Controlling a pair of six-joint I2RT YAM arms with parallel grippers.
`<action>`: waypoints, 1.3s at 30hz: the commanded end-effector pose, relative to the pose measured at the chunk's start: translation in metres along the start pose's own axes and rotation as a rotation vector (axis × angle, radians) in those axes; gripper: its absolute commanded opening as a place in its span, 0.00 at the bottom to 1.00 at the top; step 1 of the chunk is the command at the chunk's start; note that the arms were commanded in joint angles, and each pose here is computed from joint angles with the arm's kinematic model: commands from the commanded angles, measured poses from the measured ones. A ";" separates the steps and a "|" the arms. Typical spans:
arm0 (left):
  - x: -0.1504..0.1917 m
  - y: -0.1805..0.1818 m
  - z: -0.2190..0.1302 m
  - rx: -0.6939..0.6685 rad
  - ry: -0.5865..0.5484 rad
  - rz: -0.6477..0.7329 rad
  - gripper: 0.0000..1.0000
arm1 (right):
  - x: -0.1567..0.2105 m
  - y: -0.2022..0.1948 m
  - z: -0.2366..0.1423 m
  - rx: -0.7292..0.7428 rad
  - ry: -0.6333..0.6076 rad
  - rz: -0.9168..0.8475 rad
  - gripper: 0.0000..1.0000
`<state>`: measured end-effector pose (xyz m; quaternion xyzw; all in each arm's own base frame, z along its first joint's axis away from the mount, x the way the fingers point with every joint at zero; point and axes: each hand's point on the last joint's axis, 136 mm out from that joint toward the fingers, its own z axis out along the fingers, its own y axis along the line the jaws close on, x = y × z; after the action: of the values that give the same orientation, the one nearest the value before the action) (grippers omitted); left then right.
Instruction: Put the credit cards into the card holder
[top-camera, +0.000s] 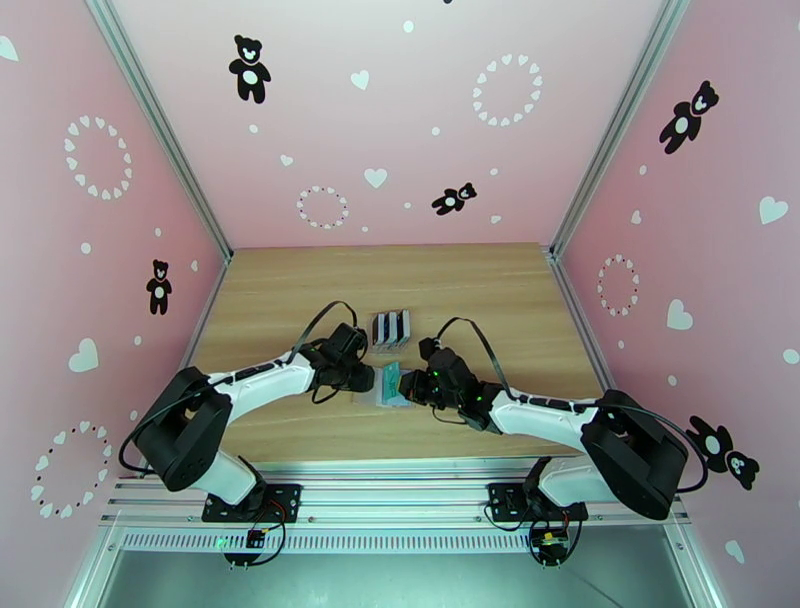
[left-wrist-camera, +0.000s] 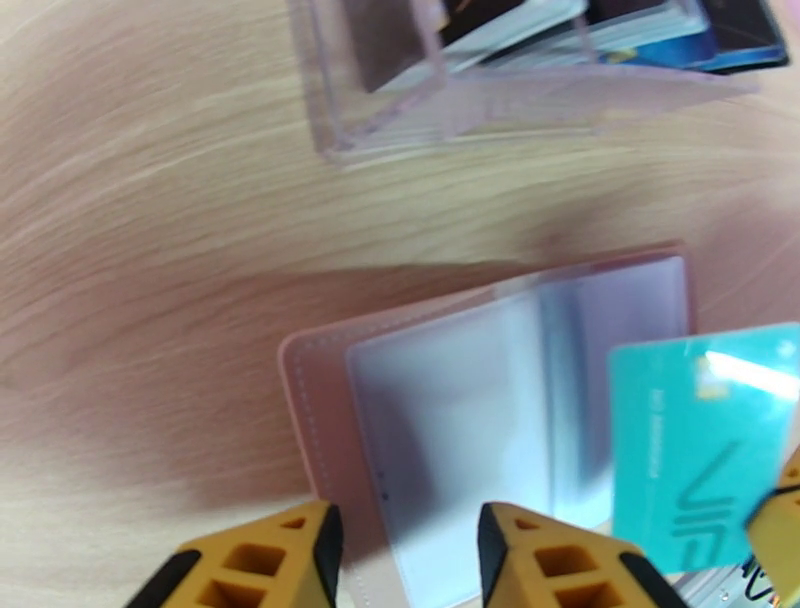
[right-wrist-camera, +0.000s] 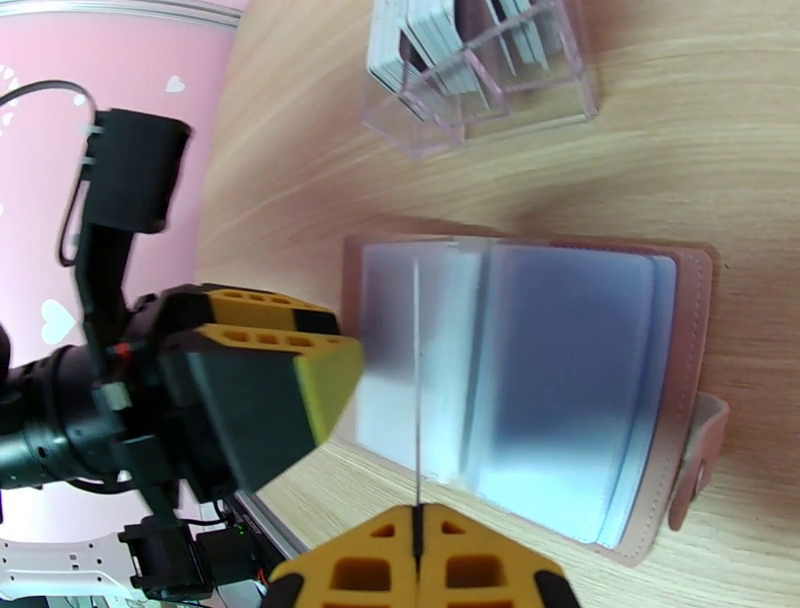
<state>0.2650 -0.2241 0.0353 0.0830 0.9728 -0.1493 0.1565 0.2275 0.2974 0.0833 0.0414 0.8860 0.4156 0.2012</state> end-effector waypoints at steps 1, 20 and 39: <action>0.010 0.010 0.011 -0.041 0.030 0.018 0.44 | 0.006 -0.003 0.003 -0.006 0.009 0.001 0.00; 0.031 0.018 0.020 -0.031 0.066 -0.006 0.38 | 0.016 -0.018 0.017 -0.016 0.031 0.033 0.00; 0.038 0.019 0.022 -0.025 0.076 -0.022 0.35 | 0.021 -0.031 0.027 0.012 0.041 0.045 0.00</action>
<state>0.2603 -0.2168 0.0163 0.0780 0.9732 -0.1444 0.1611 0.2242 0.3036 0.0469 0.0503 0.8873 0.4225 0.1782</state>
